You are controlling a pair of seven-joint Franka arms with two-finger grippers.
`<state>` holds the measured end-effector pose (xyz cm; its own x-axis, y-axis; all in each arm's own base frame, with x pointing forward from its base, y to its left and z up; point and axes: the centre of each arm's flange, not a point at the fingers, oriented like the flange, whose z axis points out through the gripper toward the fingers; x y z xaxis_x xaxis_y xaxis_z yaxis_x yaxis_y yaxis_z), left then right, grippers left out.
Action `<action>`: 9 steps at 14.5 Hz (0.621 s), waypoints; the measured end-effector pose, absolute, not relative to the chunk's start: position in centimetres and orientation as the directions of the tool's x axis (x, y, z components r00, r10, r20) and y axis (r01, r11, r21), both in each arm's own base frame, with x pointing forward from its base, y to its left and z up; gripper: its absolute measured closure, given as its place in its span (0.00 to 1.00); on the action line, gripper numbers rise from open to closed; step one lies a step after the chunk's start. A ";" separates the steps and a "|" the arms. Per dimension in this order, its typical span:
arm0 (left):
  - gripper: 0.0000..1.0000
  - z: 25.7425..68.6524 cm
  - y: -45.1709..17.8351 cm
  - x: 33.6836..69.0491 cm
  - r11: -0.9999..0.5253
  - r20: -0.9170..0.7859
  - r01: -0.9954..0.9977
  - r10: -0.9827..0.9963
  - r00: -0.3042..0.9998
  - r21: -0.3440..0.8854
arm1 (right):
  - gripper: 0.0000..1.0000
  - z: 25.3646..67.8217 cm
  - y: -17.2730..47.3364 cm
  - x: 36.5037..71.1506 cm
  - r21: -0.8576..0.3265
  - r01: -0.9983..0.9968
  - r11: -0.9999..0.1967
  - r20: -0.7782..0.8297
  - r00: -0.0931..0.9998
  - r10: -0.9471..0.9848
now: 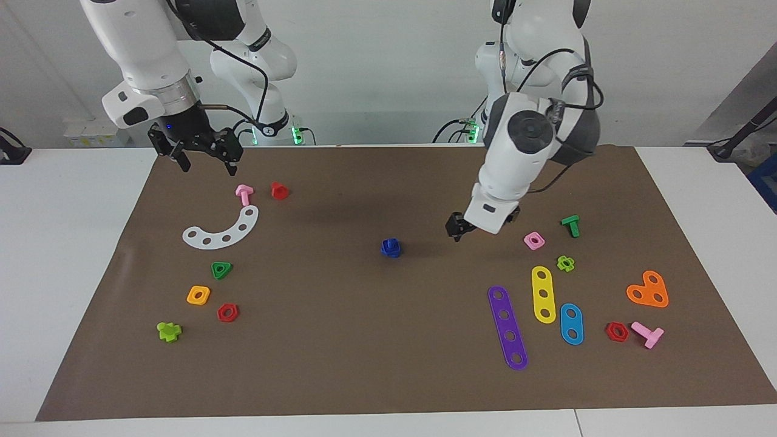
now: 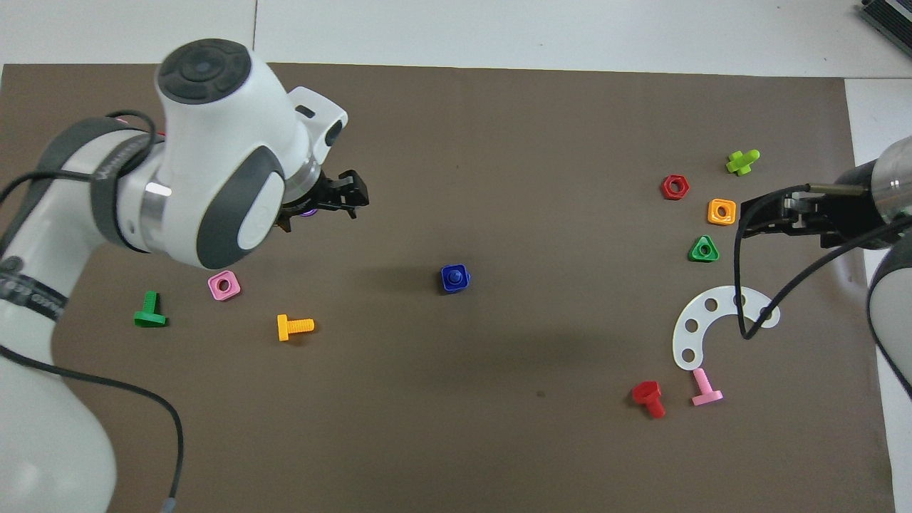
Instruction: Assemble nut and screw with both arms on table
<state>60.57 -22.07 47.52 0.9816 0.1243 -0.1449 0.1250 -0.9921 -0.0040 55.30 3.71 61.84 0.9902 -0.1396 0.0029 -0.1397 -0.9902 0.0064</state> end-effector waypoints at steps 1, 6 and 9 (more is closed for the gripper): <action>0.00 47.8 -18.5 60.8 -0.995 -0.179 0.098 0.097 0.979 -0.006 | 0.00 61.8 3.7 55.3 0.006 -0.141 -0.990 0.003 0.990 -0.141; 0.00 46.1 -4.5 58.9 -0.997 -0.275 0.051 0.065 0.959 -0.059 | 0.00 61.8 3.6 55.3 0.006 -0.141 -0.990 0.003 0.990 -0.141; 0.00 47.0 -2.6 57.6 -0.997 -0.285 0.037 0.056 0.957 -0.071 | 0.00 61.8 3.6 55.3 0.006 -0.141 -0.990 0.003 0.990 -0.141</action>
<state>57.59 -2.64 47.02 0.9569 0.0558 -0.2850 0.0371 -0.9968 -0.0708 55.30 3.62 61.84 0.9900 -0.1412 0.0028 -0.1412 -0.9900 0.0064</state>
